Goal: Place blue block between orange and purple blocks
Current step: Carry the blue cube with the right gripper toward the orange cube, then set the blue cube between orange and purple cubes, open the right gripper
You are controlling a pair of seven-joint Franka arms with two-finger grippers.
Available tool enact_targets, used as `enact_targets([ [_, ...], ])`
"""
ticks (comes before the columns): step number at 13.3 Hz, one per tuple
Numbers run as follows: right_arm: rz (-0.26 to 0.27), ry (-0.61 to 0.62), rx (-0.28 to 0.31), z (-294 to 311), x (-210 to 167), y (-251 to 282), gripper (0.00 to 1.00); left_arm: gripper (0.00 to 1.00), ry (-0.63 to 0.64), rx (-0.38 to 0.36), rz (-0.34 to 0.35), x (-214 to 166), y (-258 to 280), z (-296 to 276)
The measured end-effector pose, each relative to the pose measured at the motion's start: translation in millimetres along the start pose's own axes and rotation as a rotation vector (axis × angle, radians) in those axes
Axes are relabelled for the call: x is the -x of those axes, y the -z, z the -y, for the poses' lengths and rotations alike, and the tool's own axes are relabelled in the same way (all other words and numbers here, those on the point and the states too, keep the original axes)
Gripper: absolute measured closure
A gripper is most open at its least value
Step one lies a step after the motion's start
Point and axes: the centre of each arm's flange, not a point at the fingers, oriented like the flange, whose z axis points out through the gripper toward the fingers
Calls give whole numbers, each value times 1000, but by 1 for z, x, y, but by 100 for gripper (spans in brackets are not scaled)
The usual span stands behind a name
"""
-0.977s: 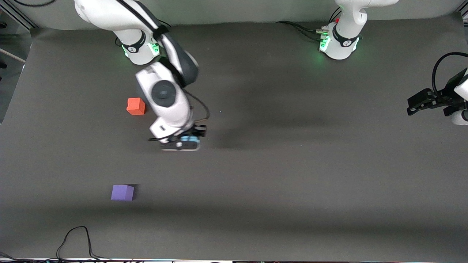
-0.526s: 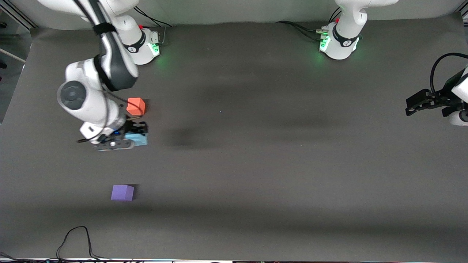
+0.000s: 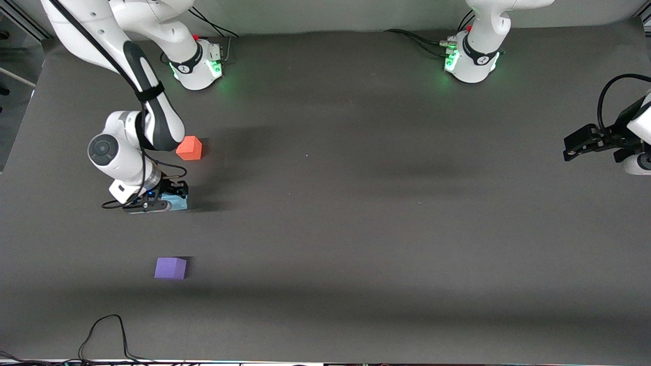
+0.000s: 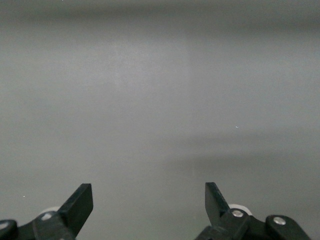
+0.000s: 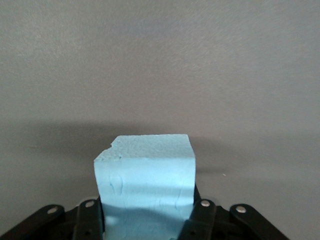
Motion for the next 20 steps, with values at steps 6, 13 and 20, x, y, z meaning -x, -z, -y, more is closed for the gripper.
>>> enact_targets([
  [6,-13,8,-47,-6,2,-25,41,0,-30,0,4,0,-2,1],
  [13,-21,-13,-109,4,-9,1,0,0,-31,13,5,0,-2,-1],
  [20,52,74,-179,-15,-21,172,0,0,-31,13,7,0,-3,0],
])
